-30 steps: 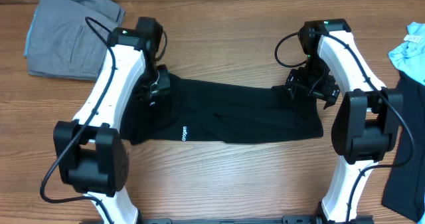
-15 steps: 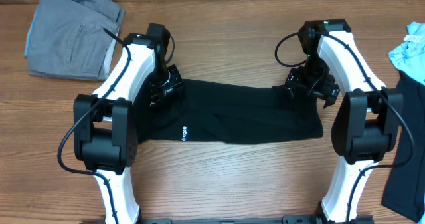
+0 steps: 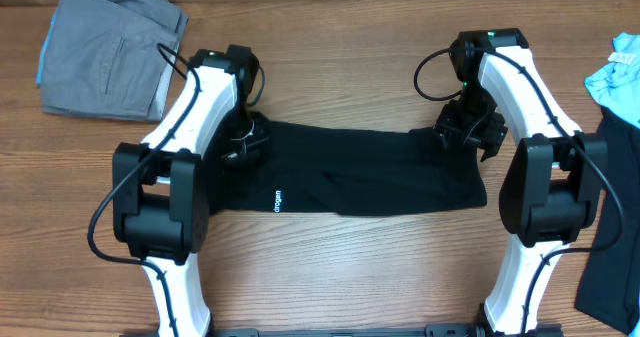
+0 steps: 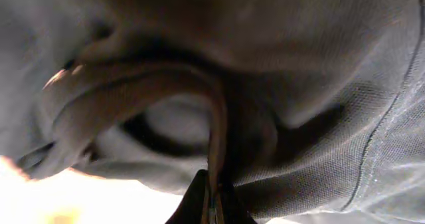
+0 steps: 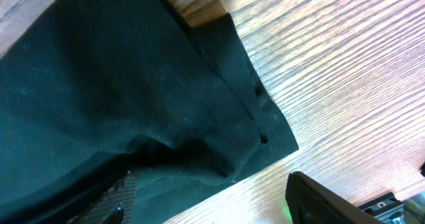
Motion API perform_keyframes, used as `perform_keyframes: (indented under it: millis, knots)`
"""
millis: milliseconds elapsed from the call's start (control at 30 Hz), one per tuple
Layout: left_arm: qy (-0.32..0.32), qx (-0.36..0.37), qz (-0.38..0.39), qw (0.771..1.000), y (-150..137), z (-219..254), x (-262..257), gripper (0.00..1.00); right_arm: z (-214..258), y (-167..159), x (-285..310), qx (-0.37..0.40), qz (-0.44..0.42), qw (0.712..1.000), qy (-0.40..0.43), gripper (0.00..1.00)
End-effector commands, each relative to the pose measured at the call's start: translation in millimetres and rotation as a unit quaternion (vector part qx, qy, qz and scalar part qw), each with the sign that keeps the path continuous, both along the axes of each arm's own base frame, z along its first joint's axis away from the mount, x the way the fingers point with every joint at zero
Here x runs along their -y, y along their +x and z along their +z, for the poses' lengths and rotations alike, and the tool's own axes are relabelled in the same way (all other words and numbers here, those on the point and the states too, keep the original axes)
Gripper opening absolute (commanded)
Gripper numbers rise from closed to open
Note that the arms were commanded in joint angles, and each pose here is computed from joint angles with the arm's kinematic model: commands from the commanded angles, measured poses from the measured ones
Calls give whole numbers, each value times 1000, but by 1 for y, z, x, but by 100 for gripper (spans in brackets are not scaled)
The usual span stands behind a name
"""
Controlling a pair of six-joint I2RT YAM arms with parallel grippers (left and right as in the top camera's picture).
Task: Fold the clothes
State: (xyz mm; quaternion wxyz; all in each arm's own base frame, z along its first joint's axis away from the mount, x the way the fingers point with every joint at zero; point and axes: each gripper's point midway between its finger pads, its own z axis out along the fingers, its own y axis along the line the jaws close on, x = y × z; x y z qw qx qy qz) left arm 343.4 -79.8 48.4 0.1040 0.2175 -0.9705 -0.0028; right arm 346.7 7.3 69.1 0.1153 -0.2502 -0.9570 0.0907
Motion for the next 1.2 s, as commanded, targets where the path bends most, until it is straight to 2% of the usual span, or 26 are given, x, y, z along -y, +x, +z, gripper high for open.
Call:
perform_keyframes:
  millis: [0, 100, 200, 267, 300, 333, 367, 400, 433, 467, 533, 600, 633, 667, 700, 733, 767, 800, 833, 867, 1000, 1167]
  knots:
    - [64, 34, -30, 997, -6, 33, -14, 4, 23, -2, -4, 28, -5, 1000, 8, 76]
    - [98, 1, -45, 994, -24, 39, -24, 4, 31, -9, -3, 23, -1, 1000, 8, 76]
    - [130, -27, -55, 990, -38, 42, -37, 8, 33, -13, -3, 14, -2, 1000, 8, 77]
    - [153, -39, -63, 985, -43, 45, -46, 14, 34, -15, -3, 12, -2, 1000, 8, 76]
    - [156, -44, -64, 985, -46, 46, -47, 24, 34, -15, -3, 12, -1, 1000, 8, 76]
    - [154, -48, -68, 985, -47, 46, -48, 53, 35, -16, -4, 11, 0, 1000, 8, 77]
    - [153, -51, -76, 984, -48, 46, -49, 76, 35, -17, -6, 9, 3, 1000, 8, 76]
    - [150, -55, -86, 983, -49, 47, -49, 90, 36, -18, -9, 8, 7, 1000, 8, 76]
    - [150, -55, -88, 983, -49, 47, -49, 92, 36, -18, -11, 8, 10, 1000, 9, 76]
    - [149, -56, -90, 983, -49, 47, -49, 91, 37, -19, -15, 7, 13, 1000, 12, 76]
    - [149, -53, -87, 984, -48, 46, -49, 79, 37, -20, -27, 7, 28, 999, 17, 76]
    - [149, -45, -82, 984, -45, 48, -48, 77, 36, -18, -42, 13, 49, 998, 29, 76]
    - [148, -40, -81, 985, -43, 50, -48, 72, 34, -16, -57, 19, 76, 996, 43, 76]
    - [133, -25, -80, 987, -41, 61, -40, 46, 33, -14, -67, 25, 100, 993, 50, 75]
    - [130, -7, -84, 988, -39, 68, -35, 33, 33, -13, -73, 29, 115, 991, 53, 71]
    - [123, 37, -90, 988, -30, 78, -26, 25, 32, -11, -78, 34, 126, 990, 54, 64]
    - [115, 66, -97, 986, -24, 85, -18, 22, 32, -10, -81, 38, 128, 989, 55, 48]
    - [99, 96, -117, 984, -17, 91, -6, 15, 30, -7, -83, 46, 130, 989, 56, 22]
    - [85, 110, -131, 982, -12, 92, 4, 4, 28, -4, -84, 50, 131, 989, 57, 9]
    - [74, 118, -137, 981, -10, 91, 11, 4, 26, -3, -84, 54, 131, 988, 57, 4]
    - [47, 124, -167, 977, 3, 69, 28, 4, 7, -9, -84, 45, 126, 989, 63, 4]
    - [57, 51, -168, 983, 4, 12, 26, 4, -28, -20, -81, 35, 125, 990, 61, 4]
